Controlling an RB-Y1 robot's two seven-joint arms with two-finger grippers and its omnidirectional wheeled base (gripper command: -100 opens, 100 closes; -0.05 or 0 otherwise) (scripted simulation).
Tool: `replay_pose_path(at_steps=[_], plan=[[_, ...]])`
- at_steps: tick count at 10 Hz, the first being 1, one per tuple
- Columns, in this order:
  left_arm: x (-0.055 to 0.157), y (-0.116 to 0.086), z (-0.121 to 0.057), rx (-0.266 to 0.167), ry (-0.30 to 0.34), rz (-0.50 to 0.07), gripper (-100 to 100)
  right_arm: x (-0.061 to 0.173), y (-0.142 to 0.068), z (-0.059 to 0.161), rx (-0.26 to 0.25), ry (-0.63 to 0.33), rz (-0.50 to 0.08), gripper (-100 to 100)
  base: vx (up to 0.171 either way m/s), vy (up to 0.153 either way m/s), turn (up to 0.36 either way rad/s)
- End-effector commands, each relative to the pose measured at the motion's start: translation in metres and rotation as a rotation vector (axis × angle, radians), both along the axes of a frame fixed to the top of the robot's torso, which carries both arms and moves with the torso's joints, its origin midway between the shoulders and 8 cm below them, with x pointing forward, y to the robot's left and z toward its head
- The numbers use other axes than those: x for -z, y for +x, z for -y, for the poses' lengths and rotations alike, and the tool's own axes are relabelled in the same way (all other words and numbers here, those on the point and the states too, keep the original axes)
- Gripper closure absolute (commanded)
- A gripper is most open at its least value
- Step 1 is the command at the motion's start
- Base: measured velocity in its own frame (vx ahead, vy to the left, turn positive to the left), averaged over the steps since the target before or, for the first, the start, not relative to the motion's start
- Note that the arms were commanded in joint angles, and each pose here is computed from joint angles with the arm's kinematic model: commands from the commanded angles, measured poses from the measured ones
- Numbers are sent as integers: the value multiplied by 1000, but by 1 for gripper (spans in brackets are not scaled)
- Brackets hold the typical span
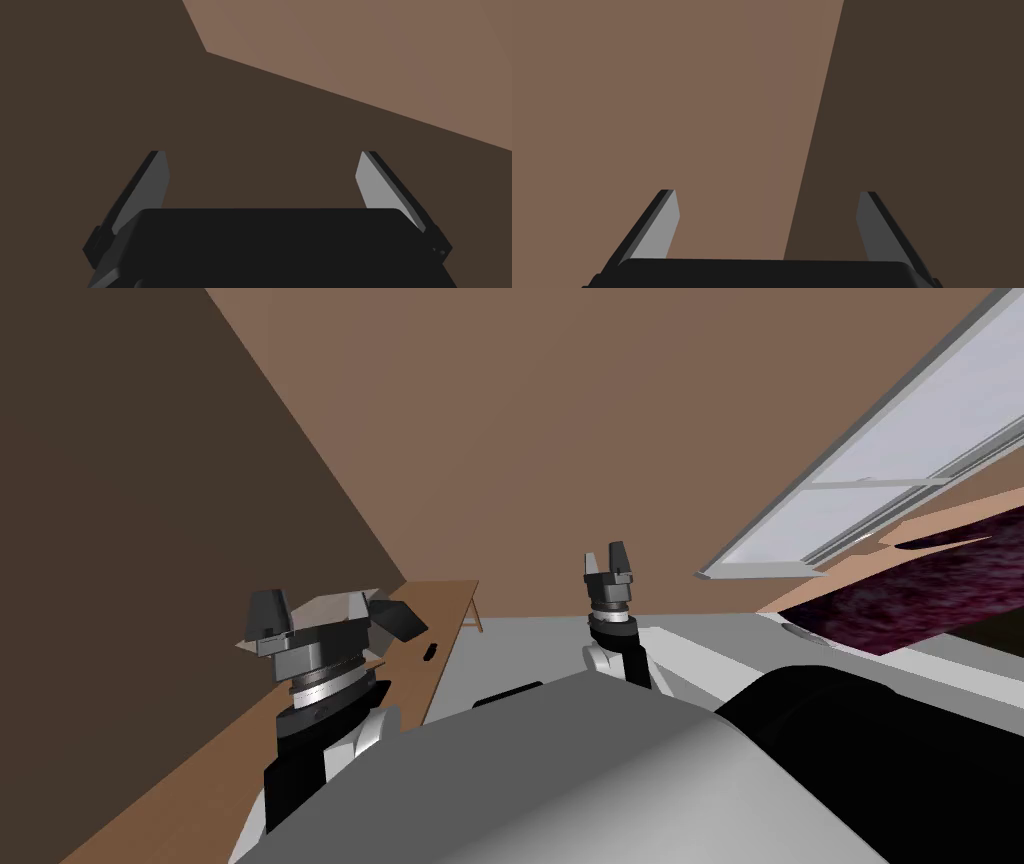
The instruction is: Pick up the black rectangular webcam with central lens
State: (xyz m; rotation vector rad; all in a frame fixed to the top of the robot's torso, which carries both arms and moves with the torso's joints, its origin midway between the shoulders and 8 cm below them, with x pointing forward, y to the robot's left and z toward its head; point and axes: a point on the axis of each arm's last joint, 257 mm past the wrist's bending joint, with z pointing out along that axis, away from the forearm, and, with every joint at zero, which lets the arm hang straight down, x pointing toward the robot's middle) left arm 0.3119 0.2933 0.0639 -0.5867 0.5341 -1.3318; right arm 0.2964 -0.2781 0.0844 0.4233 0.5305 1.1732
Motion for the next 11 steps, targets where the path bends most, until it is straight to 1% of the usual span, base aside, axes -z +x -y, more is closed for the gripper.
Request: replay_pose_path(at_steps=[1, 3, 5, 6, 8, 9, 10, 11], plan=[[15, 9, -5, 1, 6, -58, -100, 0, 0, 0, 0, 0, 0, 0, 61, -36, 11], [38, 21, -14, -4, 5, -139, -100, 0, 0, 0, 0, 0, 0, 0, 125, -71, 30], [68, 34, -29, -18, -4, -241, -100, 0, 0, 0, 0, 0, 0, 0, 164, -115, 32], [68, 34, -29, -18, -4, -242, -100, 0, 0, 0, 0, 0, 0, 0, 102, -67, 17], [103, 44, -49, -40, -22, -351, -100, 0, 0, 0, 0, 0, 0, 0, 123, -55, 22], [105, 45, -49, -42, -24, -359, -100, 0, 0, 0, 0, 0, 0, 0, 104, -56, 33], [124, 49, -61, -56, -37, -417, -100, 0, 0, 0, 0, 0, 0, 0, 107, -49, 31], [125, 49, -61, -56, -38, -421, -100, 0, 0, 0, 0, 0, 0, 0, 92, -41, 17]])
